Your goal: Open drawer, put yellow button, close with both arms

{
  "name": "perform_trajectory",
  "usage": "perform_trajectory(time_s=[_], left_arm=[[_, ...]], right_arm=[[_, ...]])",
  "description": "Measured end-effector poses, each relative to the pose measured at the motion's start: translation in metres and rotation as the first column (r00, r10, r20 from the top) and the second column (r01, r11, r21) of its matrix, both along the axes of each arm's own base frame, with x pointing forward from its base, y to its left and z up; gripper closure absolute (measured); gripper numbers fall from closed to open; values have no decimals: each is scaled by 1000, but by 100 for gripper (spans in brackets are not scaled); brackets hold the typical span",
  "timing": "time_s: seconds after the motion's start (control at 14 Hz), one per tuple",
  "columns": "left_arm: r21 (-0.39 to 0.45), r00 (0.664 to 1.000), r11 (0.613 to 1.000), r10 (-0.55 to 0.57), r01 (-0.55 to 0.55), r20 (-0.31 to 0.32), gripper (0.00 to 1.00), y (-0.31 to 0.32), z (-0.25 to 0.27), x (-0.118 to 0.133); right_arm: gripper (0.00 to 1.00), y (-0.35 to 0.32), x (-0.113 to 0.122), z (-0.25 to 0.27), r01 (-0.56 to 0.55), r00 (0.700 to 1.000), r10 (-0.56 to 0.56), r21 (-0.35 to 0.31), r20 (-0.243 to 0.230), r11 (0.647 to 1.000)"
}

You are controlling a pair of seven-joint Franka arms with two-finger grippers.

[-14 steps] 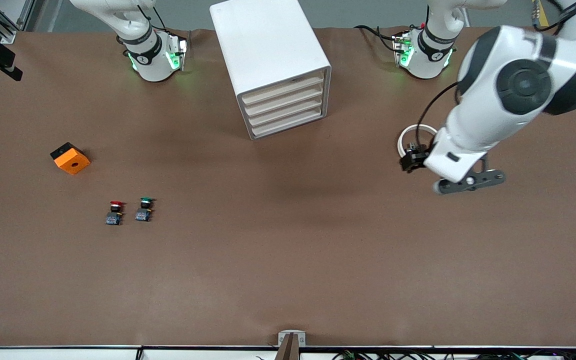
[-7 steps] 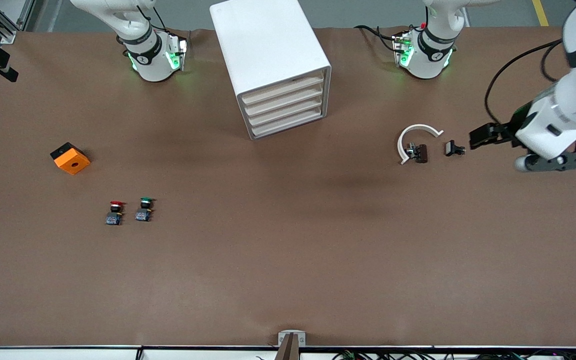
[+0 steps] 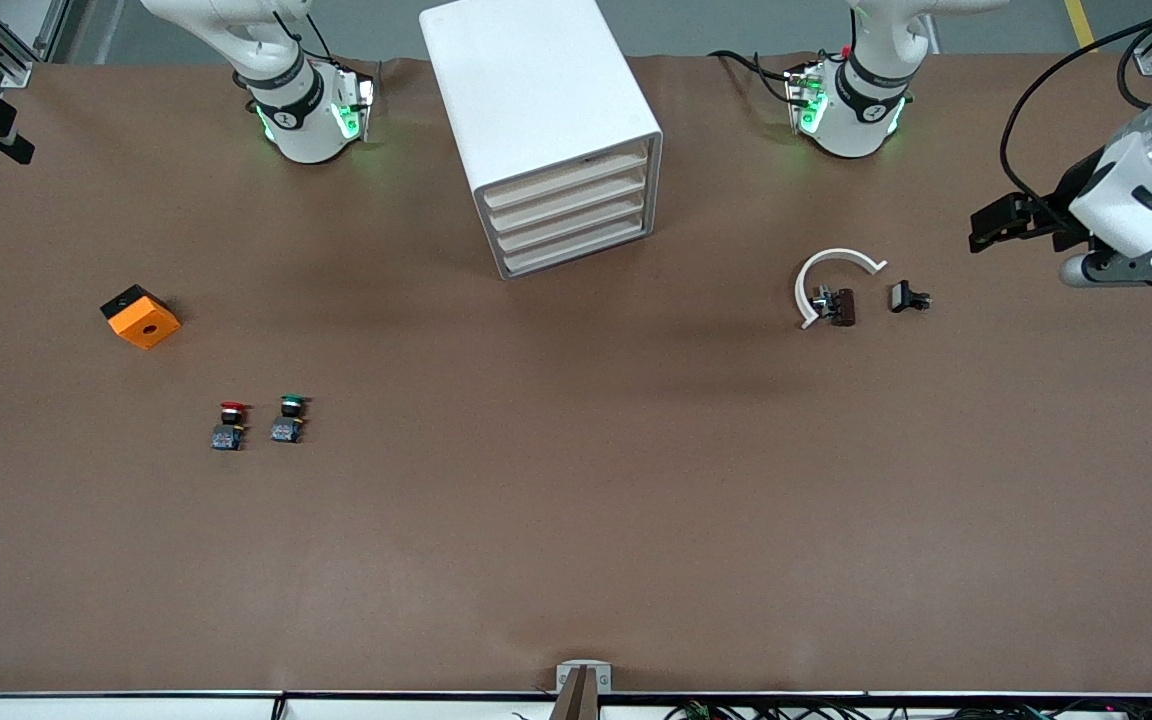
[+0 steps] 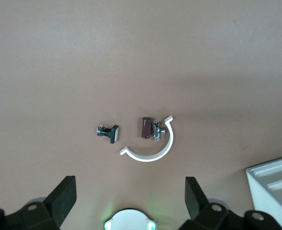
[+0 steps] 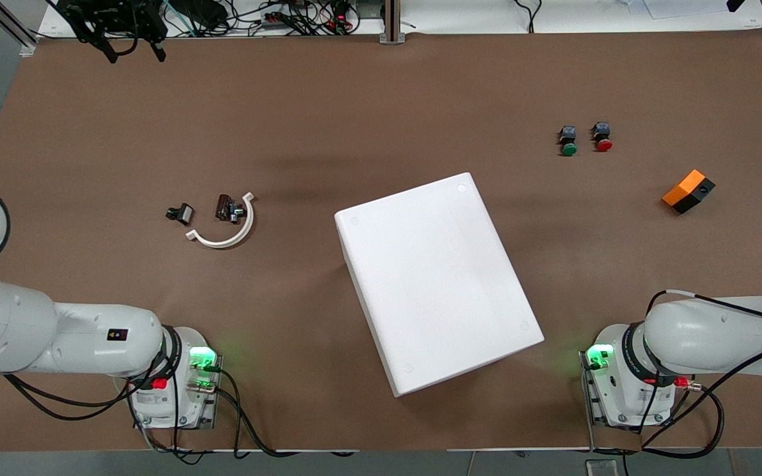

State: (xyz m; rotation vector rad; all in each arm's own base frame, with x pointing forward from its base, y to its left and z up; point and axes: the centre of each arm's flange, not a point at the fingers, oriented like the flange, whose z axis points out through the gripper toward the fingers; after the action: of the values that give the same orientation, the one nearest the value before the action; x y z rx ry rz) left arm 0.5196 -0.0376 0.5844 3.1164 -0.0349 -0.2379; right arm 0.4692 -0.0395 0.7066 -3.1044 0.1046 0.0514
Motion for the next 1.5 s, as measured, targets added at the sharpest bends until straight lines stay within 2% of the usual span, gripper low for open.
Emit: perform_trajectory(time_s=[0.36,0.5,0.71,1.21,1.5], left_arm=[[-9,997,999,-35,36,74,0,19,-8,-42],[-7,994,1000,-20,21,112,0,18,-3,-48],[-8,986,1000,-6,8,166,0,18,14,-45],[-13,973,1000,28,-26,229,0,14,45,-25],[-17,970,998,61,-58,234,0,14,53,-18]], right_arm=[[0,2,0,0,-4,1000,4,0,0,1000],[0,2,0,0,-6,1000,6,0,0,1000],[0,3,1,0,-7,1000,7,-1,4,1000],[0,3,3,2,-29,999,29,-2,21,1000],[0,3,3,2,-30,999,30,-2,21,1000]])
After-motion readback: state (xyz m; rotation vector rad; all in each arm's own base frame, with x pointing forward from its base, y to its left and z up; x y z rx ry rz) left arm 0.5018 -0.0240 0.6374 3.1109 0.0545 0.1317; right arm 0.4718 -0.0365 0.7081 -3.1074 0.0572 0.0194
